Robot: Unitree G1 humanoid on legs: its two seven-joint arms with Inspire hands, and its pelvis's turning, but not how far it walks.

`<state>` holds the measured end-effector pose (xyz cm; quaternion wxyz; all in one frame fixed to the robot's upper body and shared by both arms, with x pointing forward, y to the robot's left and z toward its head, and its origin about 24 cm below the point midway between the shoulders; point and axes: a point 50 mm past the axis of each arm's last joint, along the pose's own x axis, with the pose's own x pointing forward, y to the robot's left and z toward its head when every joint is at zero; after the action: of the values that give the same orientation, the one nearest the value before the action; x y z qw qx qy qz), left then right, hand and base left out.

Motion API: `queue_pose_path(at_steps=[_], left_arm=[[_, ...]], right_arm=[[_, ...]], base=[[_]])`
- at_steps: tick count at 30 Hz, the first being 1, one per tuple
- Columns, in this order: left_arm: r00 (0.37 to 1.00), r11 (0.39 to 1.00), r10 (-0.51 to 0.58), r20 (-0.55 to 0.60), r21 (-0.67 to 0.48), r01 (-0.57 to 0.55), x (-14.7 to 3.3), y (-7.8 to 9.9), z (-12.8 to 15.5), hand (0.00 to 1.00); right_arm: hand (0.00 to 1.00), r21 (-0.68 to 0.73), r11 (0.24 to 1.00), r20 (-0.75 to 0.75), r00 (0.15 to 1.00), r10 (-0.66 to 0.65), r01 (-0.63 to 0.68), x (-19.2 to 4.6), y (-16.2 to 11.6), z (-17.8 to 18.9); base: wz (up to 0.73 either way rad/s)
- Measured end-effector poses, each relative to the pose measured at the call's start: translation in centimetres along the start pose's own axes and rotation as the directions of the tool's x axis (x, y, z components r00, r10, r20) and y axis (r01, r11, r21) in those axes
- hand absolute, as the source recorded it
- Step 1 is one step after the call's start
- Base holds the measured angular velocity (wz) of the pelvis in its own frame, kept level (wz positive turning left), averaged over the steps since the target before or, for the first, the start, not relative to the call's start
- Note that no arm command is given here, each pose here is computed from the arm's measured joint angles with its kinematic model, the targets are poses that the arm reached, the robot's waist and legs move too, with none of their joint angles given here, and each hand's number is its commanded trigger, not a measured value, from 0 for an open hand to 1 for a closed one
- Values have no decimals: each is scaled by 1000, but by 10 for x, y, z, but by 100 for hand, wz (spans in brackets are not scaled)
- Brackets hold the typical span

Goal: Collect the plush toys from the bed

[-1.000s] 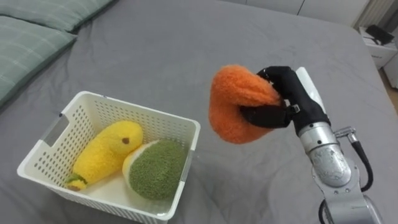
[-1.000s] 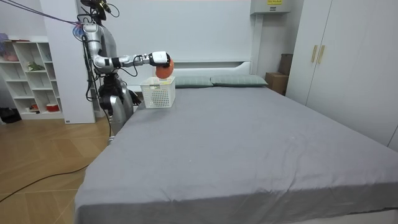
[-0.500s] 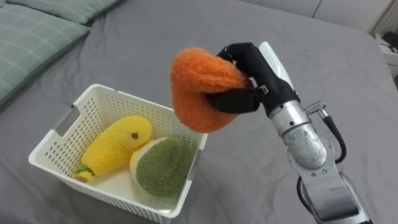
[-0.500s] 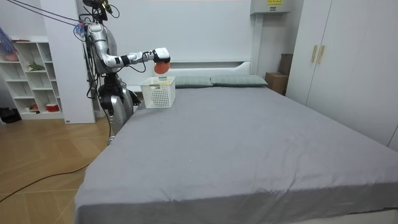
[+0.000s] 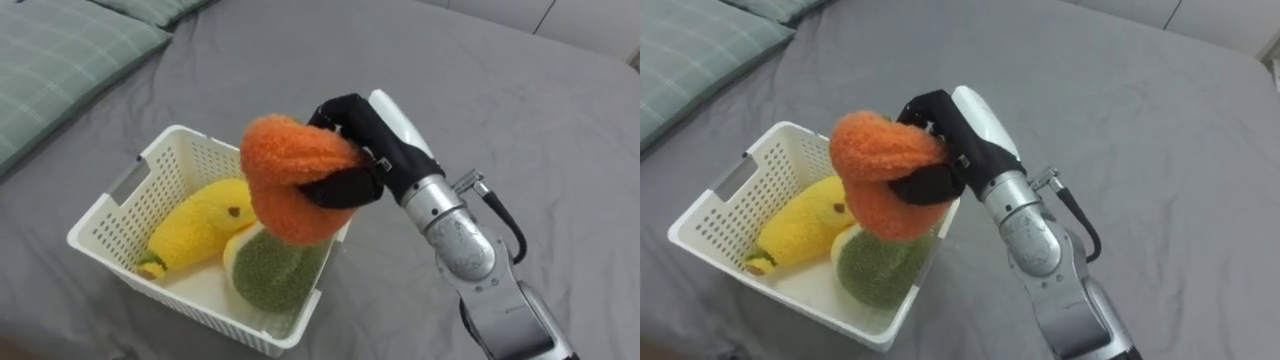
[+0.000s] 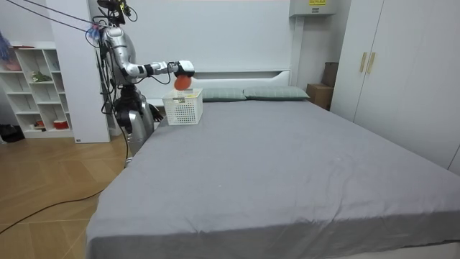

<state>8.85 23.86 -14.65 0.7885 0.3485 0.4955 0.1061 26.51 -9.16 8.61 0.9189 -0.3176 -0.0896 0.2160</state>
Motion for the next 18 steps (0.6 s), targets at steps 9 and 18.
queue_pose_path(at_steps=[9, 18], left_arm=[[999, 1000, 23, 22, 17, -24, 5, 11, 4, 0], [1000, 1000, 11, -5, 5, -11, 7, 15, -2, 0]], right_arm=[[3, -20, 995, -44, 995, 94, -95, 9, 19, -9], [0, -56, 993, -76, 992, 99, -103, 14, 18, -16]], base=[[9], [2]])
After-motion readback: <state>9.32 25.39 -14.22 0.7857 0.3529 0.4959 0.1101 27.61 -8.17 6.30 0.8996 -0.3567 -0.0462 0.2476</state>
